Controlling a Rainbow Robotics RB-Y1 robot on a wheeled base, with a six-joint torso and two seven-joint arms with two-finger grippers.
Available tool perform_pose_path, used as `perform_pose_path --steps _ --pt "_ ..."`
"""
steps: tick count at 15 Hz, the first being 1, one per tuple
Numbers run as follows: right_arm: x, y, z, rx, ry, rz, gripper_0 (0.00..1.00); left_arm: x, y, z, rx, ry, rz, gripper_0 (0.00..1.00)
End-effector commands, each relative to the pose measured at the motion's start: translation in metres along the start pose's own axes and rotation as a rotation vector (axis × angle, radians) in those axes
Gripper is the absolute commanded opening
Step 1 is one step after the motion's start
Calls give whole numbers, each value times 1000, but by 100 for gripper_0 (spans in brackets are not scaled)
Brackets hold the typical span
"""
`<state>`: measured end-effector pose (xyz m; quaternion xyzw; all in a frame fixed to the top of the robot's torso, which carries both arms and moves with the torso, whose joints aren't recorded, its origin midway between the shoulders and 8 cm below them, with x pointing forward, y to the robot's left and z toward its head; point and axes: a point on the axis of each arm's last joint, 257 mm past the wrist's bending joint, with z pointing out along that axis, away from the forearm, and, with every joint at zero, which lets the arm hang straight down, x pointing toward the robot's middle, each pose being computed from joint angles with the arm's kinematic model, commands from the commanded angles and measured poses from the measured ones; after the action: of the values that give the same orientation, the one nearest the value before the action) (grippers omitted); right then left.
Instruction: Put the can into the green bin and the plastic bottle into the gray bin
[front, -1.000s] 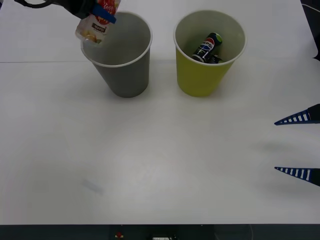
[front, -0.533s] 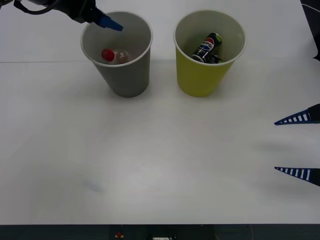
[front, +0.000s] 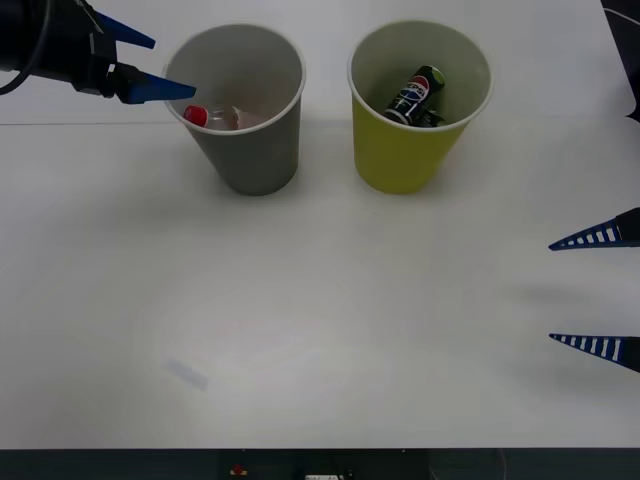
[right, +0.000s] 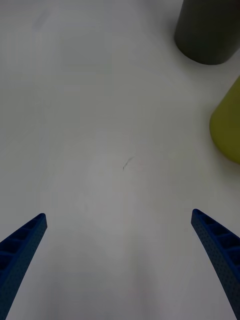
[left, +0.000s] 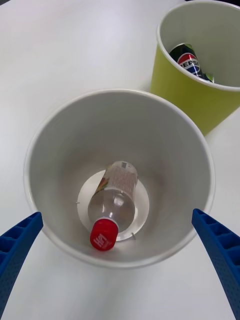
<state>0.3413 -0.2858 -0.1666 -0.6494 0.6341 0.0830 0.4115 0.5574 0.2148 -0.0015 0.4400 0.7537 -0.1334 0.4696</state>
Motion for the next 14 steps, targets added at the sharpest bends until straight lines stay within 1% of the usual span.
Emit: perform_pose_path --steps 1,3,5,6,7,9,12,14 --pt "0 0 0 0 0 0 100 30 -7 -18 25 -35 67 100" --pt "0 0 0 0 0 0 100 53 -16 -33 41 -55 117 100" --pt "0 0 0 0 0 0 100 77 -24 -50 46 -56 169 100" --pt "0 0 0 0 0 0 100 89 -29 -60 49 -58 204 100" --pt "0 0 0 0 0 0 100 98 -32 -65 54 -57 223 100" --pt "0 0 0 0 0 0 100 125 -46 -79 87 -61 251 100" --pt "0 0 0 0 0 0 100 158 -62 -95 116 -62 291 100" --pt "0 0 0 0 0 0 100 175 -72 -102 134 -63 311 100"
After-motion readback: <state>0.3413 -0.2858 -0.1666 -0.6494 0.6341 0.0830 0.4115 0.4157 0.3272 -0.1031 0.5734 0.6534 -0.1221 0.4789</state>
